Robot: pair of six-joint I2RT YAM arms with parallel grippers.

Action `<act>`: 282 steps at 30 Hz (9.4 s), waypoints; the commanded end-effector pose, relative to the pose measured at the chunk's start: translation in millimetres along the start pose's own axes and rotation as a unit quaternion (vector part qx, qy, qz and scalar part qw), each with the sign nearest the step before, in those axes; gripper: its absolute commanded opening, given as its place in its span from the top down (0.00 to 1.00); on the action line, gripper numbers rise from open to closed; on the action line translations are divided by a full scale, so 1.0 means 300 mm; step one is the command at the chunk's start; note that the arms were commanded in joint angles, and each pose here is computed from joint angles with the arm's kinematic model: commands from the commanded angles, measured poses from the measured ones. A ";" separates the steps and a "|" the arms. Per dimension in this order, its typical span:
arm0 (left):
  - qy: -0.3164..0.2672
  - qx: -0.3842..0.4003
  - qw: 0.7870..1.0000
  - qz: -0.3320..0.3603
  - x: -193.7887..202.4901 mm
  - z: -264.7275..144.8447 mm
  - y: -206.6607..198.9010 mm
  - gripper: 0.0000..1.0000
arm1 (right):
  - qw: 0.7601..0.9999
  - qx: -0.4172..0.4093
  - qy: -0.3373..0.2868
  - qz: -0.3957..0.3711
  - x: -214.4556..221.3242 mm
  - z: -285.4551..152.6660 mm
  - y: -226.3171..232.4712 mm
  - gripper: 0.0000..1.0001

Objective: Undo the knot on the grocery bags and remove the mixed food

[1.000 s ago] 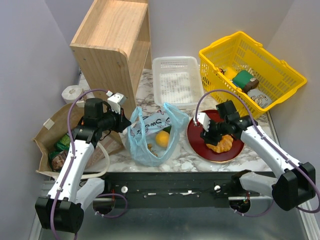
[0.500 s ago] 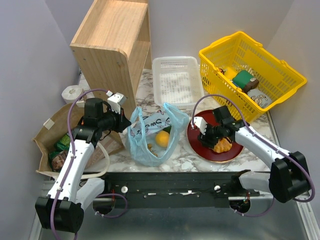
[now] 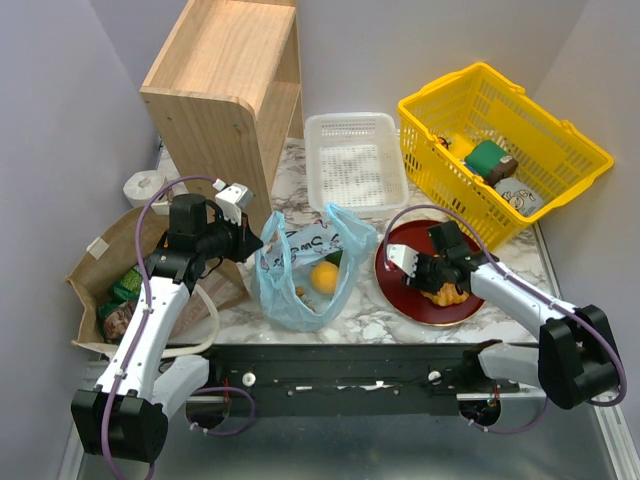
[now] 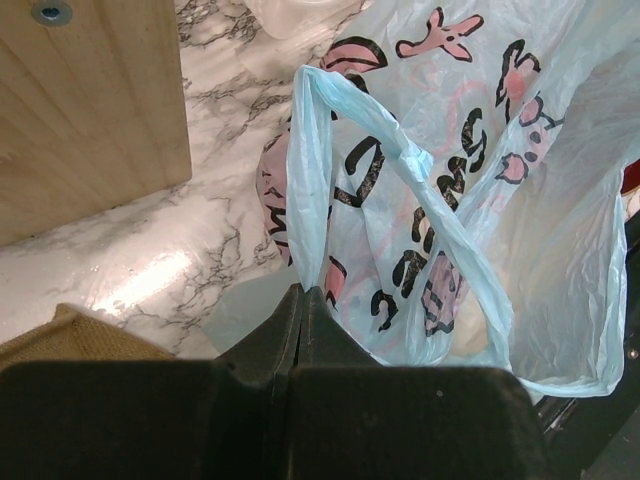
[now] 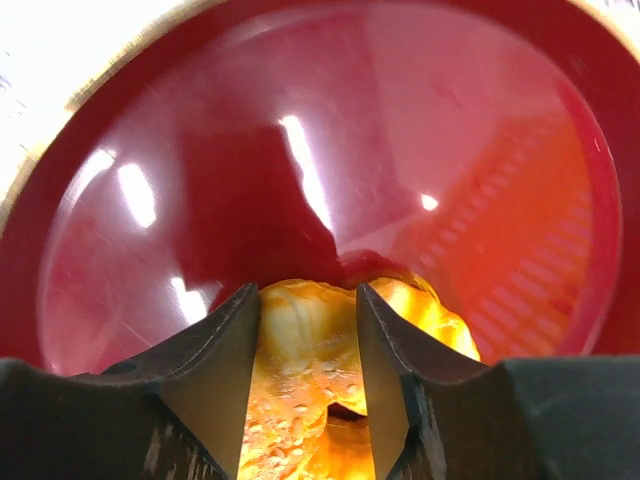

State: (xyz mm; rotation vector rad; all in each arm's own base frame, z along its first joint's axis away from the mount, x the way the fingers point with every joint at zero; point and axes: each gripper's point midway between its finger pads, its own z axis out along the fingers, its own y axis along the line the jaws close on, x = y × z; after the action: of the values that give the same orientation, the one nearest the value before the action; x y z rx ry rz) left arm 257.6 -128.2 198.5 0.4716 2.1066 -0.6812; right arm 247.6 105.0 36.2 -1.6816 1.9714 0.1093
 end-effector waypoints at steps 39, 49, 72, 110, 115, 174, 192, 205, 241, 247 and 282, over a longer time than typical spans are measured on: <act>-0.026 0.050 0.998 0.031 -0.039 -0.005 -0.048 1.00 | 0.923 -0.269 -0.214 -0.174 -0.871 -0.112 0.306 0.82; -0.027 0.046 0.998 0.043 0.005 -0.031 -0.059 1.00 | 0.966 -0.167 -0.140 -0.140 -0.700 -0.032 0.248 0.82; -0.037 0.048 0.997 0.050 0.010 -0.040 -0.065 1.00 | 0.987 -0.127 -0.046 -0.086 -0.724 0.263 0.131 0.20; -0.018 0.029 0.998 0.046 0.015 -0.055 -0.032 1.00 | 0.918 0.210 -0.282 0.185 -1.029 -0.296 -0.849 1.00; -0.013 0.028 0.999 0.037 0.027 -0.059 -0.027 1.00 | 0.915 0.267 -0.219 0.206 -0.911 -0.121 -1.062 1.00; -0.034 0.069 0.995 0.071 -0.098 -0.109 -0.093 1.00 | 0.910 -0.250 -0.275 -0.185 -1.003 -0.228 0.228 0.85; 0.012 0.092 0.944 0.318 0.125 -0.299 -0.182 1.00 | 0.992 0.047 -0.107 -0.049 -0.796 0.160 -0.081 0.51; 0.015 0.099 0.957 0.271 0.119 -0.222 -0.148 1.00 | 0.991 0.036 -0.104 -0.072 -0.859 0.279 -0.111 0.33; 0.095 0.013 0.890 0.447 0.203 -0.221 0.047 1.00 | 0.987 -0.056 -0.128 -0.080 -0.713 0.109 0.080 0.36; 0.050 0.017 0.898 0.437 0.153 -0.217 0.007 1.00 | 0.979 -0.064 -0.175 -0.082 -0.868 0.072 0.034 0.48; 0.036 0.032 0.929 0.366 0.124 -0.180 -0.012 1.00 | 0.910 -0.013 -0.074 -0.408 -0.870 0.520 -0.169 0.26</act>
State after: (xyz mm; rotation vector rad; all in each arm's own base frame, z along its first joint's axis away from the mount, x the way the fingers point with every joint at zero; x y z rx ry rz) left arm 203.6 -87.3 186.4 1.2555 1.8103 -0.2582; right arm 336.7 394.5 52.4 -2.2389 1.0774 0.1434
